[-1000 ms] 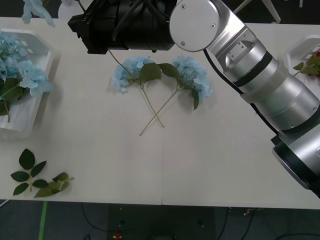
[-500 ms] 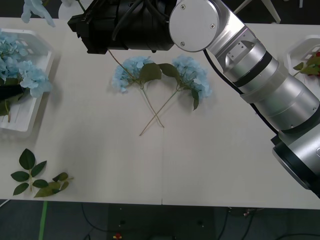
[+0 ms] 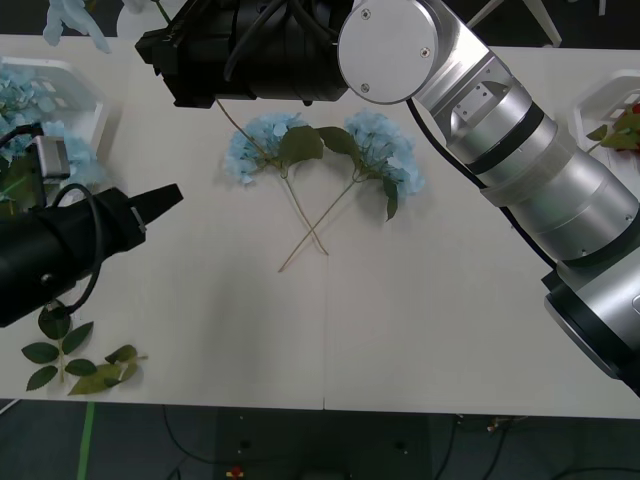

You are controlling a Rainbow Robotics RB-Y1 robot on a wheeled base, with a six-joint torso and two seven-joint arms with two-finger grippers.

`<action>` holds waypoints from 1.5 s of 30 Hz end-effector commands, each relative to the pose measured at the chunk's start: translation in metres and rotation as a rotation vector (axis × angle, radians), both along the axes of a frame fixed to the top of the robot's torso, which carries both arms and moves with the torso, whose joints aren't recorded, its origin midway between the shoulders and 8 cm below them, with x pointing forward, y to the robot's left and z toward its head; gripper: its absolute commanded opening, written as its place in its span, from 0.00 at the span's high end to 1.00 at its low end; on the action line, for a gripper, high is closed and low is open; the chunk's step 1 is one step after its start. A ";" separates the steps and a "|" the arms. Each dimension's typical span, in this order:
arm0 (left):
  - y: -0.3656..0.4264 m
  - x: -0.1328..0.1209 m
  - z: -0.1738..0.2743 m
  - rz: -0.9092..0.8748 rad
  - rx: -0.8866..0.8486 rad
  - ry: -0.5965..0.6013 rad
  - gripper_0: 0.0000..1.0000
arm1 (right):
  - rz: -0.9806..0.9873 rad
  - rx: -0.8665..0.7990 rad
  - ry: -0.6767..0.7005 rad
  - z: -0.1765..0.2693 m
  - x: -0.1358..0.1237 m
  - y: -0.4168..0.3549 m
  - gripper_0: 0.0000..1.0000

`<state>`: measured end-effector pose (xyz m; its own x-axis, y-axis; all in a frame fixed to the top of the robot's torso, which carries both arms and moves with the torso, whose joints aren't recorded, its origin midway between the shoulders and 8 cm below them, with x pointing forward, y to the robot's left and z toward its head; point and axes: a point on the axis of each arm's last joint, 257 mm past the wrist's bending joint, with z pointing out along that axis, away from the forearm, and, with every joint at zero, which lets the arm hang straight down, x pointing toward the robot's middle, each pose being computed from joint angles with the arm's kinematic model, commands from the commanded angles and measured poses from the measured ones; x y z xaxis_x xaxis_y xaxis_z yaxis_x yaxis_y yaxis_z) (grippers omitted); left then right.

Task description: Place the red flowers into the right box and the blue flowers into the left box. If a person shows an open palm, hand one flower to the person first, then continue sorting.

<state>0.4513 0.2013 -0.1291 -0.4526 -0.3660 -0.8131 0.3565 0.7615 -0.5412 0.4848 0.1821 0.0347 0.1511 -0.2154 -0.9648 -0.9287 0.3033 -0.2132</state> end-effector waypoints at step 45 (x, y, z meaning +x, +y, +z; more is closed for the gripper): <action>-0.137 0.075 0.100 -0.046 -0.217 -0.329 0.00 | 0.008 0.028 -0.003 0.030 -0.005 0.004 1.00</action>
<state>0.5279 0.0893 -0.0595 -0.2467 -0.5174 -0.8194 0.5058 0.6525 -0.5643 0.4846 0.1820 0.0352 0.1250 -0.2046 -0.9708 -0.9333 0.3079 -0.1850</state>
